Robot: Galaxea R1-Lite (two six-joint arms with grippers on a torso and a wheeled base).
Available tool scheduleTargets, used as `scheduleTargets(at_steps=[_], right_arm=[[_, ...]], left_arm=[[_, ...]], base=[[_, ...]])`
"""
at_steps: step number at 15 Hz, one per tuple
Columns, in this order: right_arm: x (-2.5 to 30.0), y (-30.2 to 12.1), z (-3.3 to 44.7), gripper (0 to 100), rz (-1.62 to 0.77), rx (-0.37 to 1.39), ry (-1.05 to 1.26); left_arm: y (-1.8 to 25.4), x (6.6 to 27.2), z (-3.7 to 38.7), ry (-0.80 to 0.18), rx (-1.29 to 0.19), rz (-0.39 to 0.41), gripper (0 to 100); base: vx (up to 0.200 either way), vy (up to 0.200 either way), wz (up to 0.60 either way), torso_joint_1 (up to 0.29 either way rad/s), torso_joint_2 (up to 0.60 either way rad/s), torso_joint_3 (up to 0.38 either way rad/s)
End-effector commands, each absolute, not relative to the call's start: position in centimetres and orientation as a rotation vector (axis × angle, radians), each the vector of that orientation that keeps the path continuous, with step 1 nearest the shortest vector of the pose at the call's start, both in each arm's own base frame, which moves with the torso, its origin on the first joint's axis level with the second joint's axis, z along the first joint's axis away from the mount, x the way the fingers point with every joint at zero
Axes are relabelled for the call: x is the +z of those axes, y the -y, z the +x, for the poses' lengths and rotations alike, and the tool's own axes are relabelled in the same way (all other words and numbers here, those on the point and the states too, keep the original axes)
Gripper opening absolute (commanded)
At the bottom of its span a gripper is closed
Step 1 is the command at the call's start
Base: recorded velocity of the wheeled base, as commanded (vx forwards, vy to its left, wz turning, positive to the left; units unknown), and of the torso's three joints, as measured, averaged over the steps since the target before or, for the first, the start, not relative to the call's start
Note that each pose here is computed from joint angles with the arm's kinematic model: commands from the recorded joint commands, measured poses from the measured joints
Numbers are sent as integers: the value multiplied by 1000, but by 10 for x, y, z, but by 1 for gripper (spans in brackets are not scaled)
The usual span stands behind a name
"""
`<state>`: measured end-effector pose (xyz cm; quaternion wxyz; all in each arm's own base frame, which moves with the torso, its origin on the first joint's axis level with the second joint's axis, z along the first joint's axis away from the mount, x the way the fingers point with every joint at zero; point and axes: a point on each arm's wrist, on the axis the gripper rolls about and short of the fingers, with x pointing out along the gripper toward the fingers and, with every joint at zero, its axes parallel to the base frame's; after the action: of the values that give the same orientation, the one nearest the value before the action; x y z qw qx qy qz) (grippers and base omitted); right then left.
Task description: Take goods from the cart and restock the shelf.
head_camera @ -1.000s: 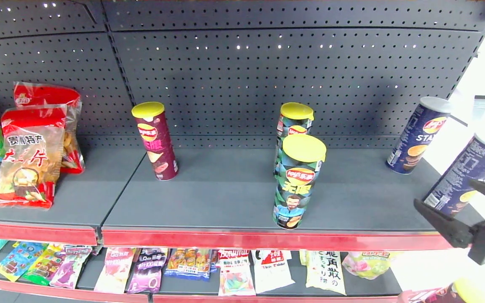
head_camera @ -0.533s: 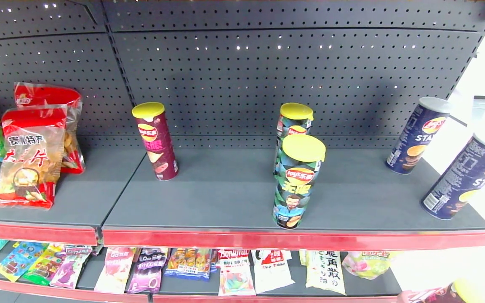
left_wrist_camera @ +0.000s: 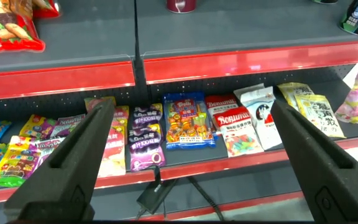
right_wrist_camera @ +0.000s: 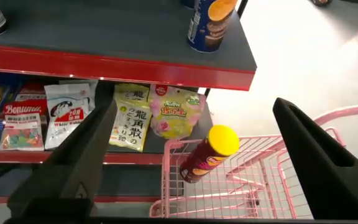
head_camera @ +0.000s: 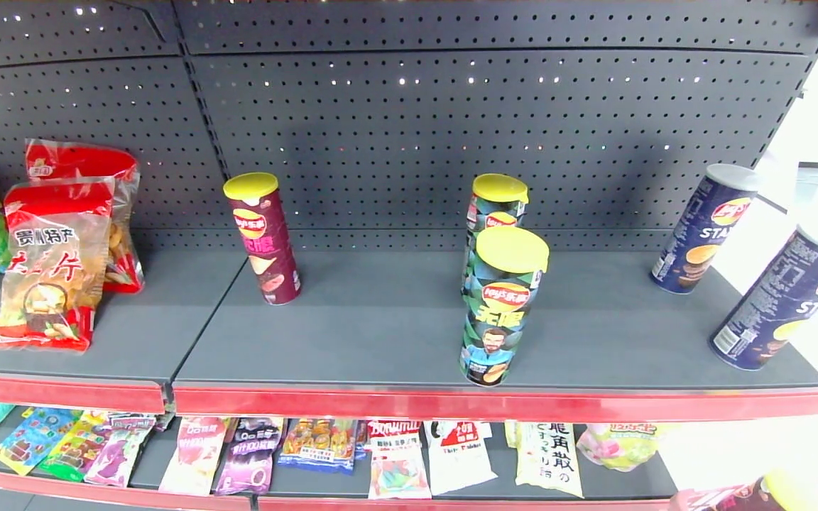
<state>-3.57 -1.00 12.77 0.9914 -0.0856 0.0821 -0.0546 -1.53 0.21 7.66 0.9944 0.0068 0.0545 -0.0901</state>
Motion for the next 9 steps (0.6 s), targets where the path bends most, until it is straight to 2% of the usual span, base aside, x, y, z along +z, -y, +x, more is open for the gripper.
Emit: scheduleTargets(at_steps=[1,3,5,9], right_arm=[[125,10,-36,100,-172,-108,-170],[124,10,-36,100,-173,-109,-170],[121,10,-35,100,-176,-110,-181],[119,10,-34,100,-179,-107,-190]], left_arm=[[-2,77,-15,-111,-180,13,100],[-2,77,-15,-111,-181,12,100],[-2,77,-15,-112,-181,11,100],[-2,77,-15,-112,-183,11,100]], base=[[-200,0,0,-2,2,12],[-200,0,0,10,7,7],[0,0,0,0,0,0],[0,0,-600,-7,-4,4]])
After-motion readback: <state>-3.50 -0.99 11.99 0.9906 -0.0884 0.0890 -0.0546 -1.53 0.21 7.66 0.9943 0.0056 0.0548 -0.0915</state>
